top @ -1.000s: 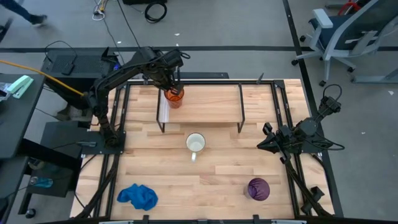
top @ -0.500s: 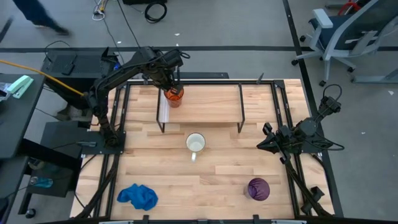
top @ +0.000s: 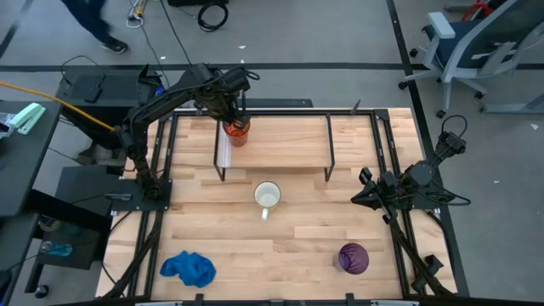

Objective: Stack small to large cups/mugs on shelf
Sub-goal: Put the brown cup on the shelf, then put the yellow mug on the shelf

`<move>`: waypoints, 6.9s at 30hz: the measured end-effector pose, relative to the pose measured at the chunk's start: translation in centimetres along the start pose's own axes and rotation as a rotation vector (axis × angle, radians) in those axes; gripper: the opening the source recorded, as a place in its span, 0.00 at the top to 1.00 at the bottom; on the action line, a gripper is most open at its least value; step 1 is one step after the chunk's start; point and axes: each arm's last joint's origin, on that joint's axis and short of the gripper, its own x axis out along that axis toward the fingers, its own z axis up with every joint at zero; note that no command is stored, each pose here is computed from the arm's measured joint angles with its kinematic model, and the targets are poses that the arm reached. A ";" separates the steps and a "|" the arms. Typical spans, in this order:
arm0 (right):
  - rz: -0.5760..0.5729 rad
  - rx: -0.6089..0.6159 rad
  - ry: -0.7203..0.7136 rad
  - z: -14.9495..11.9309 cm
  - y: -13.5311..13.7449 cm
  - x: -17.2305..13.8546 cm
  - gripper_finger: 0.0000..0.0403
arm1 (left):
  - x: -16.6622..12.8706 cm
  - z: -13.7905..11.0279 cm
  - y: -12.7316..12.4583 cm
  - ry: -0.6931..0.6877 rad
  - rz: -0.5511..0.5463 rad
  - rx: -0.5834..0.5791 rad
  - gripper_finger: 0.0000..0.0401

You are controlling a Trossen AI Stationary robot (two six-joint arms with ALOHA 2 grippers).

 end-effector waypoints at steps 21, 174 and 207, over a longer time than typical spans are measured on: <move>0.000 0.001 0.000 0.0 0.0 0.0 0.92 | -0.5 -0.3 0.1 0.004 -0.033 -0.003 0.59; -0.010 0.118 0.119 -1.1 -0.2 0.0 0.92 | 9.0 -15.0 -17.8 -0.005 -0.124 0.053 0.72; -0.013 0.128 0.126 -1.2 -0.2 0.0 0.92 | 10.5 -13.5 -18.0 -0.018 -0.139 0.068 0.74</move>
